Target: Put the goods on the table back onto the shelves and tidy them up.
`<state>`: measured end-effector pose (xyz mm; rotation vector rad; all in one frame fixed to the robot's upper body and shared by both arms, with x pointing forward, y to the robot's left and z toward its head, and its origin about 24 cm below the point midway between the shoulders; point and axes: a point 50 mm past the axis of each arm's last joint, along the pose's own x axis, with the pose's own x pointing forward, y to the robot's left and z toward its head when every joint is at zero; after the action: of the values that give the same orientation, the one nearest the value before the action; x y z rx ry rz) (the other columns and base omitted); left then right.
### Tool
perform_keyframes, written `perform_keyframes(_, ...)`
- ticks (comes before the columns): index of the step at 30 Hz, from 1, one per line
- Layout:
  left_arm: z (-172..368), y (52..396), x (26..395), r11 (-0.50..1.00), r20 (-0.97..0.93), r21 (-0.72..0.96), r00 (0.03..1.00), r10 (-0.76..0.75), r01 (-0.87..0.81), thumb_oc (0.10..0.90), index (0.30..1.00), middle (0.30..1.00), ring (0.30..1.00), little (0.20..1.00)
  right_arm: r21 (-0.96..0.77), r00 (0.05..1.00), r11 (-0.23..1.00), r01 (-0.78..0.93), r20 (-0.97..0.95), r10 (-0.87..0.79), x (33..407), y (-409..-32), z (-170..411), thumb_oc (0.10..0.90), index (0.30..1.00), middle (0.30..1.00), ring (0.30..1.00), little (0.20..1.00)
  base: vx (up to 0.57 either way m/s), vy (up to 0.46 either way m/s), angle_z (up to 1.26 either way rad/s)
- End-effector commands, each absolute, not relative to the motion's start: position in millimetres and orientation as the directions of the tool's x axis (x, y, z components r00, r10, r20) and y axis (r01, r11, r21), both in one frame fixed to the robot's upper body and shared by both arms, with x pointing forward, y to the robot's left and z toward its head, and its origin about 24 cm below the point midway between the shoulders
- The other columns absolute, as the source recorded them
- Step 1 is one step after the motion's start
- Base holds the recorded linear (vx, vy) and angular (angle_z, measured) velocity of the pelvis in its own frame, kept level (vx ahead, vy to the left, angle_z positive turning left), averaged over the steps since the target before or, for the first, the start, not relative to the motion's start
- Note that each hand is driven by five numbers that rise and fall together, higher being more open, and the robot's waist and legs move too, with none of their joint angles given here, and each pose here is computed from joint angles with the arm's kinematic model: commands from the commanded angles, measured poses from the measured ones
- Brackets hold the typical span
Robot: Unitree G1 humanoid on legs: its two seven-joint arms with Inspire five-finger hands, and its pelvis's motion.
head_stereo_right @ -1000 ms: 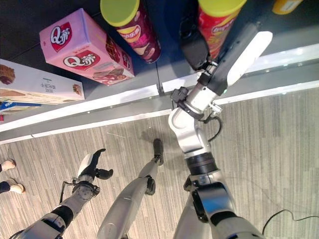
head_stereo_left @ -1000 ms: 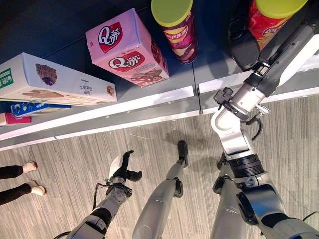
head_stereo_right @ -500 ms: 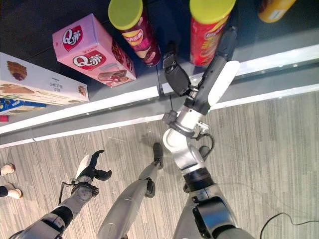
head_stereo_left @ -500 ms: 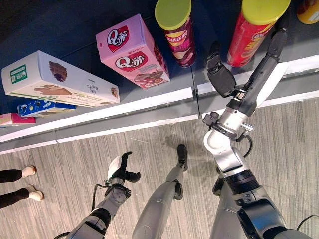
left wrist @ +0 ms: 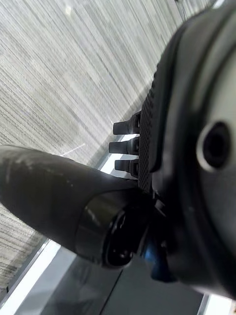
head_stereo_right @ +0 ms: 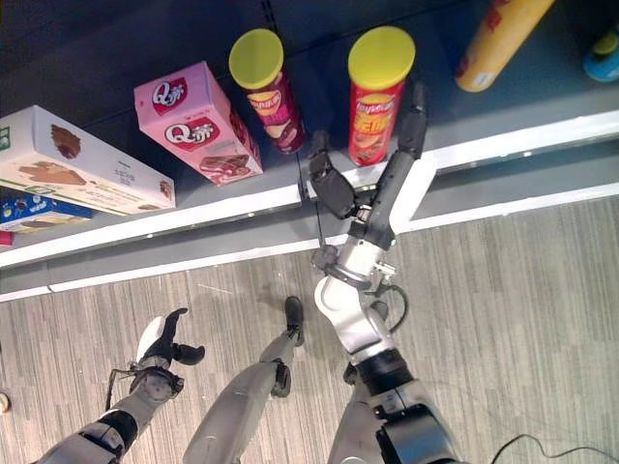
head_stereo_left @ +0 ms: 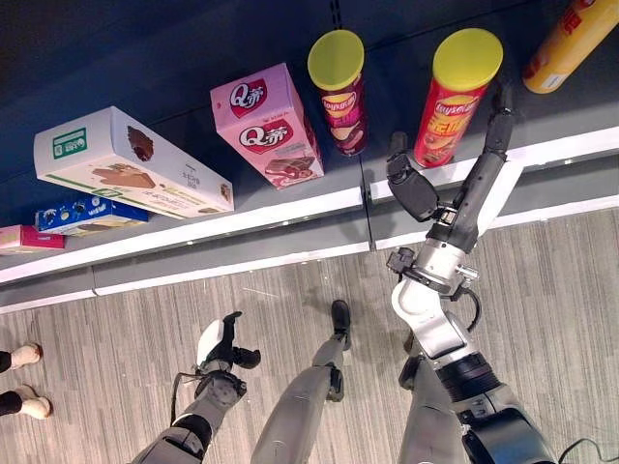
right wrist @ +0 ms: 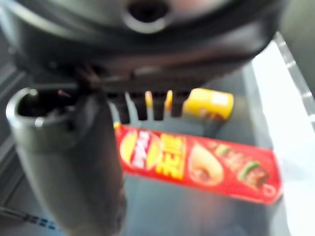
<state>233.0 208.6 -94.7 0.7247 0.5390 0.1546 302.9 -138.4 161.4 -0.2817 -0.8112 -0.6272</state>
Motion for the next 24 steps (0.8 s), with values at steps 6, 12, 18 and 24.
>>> perform_keyframes(6,-112,246,190,0.680,-0.468,0.732,0.761,0.449,0.049,0.800,0.900,0.900,0.900,0.900,0.082,0.461,0.798,0.597,0.779,-0.425,283,-145,163,0.800,0.900,0.900,0.900,0.900,0.06,-0.015,0.00)
perform_keyframes(12,-126,247,162,0.690,-0.530,0.718,0.712,0.460,0.089,0.800,0.900,0.900,0.900,0.900,0.024,0.520,0.779,0.626,0.733,-0.440,270,-162,139,0.800,0.900,0.900,0.900,0.900,0.09,-0.011,-0.05)
perform_keyframes(18,-134,253,139,0.702,-0.575,0.706,0.652,0.494,0.091,0.800,0.900,0.900,0.900,0.900,-0.106,0.638,0.782,0.614,0.651,-0.412,252,-178,106,0.800,0.900,0.900,0.900,0.900,0.10,0.000,-0.04)
perform_keyframes(24,-136,255,131,0.704,-0.596,0.702,0.629,0.499,0.107,0.800,0.900,0.900,0.900,0.900,-0.476,0.942,0.833,0.282,0.304,-0.145,214,-188,38,0.800,0.900,0.900,0.900,0.900,0.08,-0.027,-0.09)
